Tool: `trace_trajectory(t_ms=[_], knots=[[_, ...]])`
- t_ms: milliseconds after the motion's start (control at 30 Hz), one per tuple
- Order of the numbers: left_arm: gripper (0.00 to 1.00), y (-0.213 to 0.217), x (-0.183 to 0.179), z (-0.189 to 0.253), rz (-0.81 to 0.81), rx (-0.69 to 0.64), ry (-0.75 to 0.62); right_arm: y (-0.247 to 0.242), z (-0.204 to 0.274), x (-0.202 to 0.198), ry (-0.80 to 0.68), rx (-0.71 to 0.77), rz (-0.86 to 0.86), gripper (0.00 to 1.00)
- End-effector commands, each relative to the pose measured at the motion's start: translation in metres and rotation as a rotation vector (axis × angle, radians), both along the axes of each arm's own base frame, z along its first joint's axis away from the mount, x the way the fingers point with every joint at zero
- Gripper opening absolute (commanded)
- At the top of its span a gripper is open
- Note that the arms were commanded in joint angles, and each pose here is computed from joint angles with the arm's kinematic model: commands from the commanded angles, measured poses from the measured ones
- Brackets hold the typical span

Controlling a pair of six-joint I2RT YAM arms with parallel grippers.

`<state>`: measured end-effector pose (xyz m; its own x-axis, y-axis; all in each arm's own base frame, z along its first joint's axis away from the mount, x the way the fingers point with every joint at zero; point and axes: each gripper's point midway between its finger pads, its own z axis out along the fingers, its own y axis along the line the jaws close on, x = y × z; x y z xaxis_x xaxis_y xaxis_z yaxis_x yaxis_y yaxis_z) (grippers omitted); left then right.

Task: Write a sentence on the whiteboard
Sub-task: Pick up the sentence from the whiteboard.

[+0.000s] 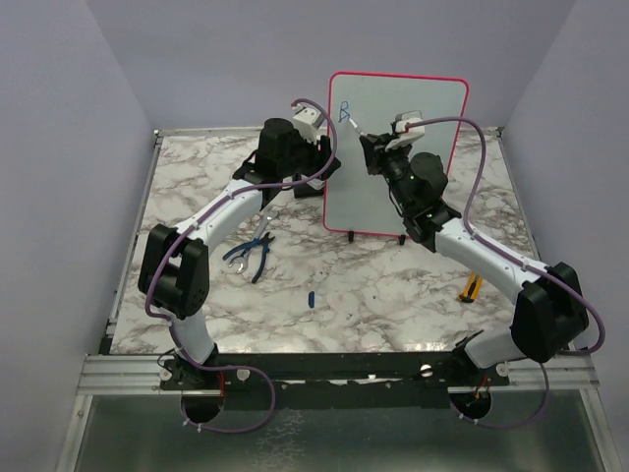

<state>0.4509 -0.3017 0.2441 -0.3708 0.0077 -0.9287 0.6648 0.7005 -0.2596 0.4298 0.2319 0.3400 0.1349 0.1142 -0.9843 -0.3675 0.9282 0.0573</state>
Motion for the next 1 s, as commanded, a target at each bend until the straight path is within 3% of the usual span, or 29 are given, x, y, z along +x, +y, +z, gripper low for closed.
trace_trajectory(t_ms=[0, 967], knots=[[0.54, 0.003, -0.004, 0.010, 0.002, 0.001, -0.021, -0.008, 0.019, 0.007, -0.048, 0.026, -0.043, 0.00], [0.54, 0.003, -0.005, 0.013, -0.001, -0.005, -0.024, -0.016, -0.012, 0.000, 0.015, 0.022, -0.061, 0.01]])
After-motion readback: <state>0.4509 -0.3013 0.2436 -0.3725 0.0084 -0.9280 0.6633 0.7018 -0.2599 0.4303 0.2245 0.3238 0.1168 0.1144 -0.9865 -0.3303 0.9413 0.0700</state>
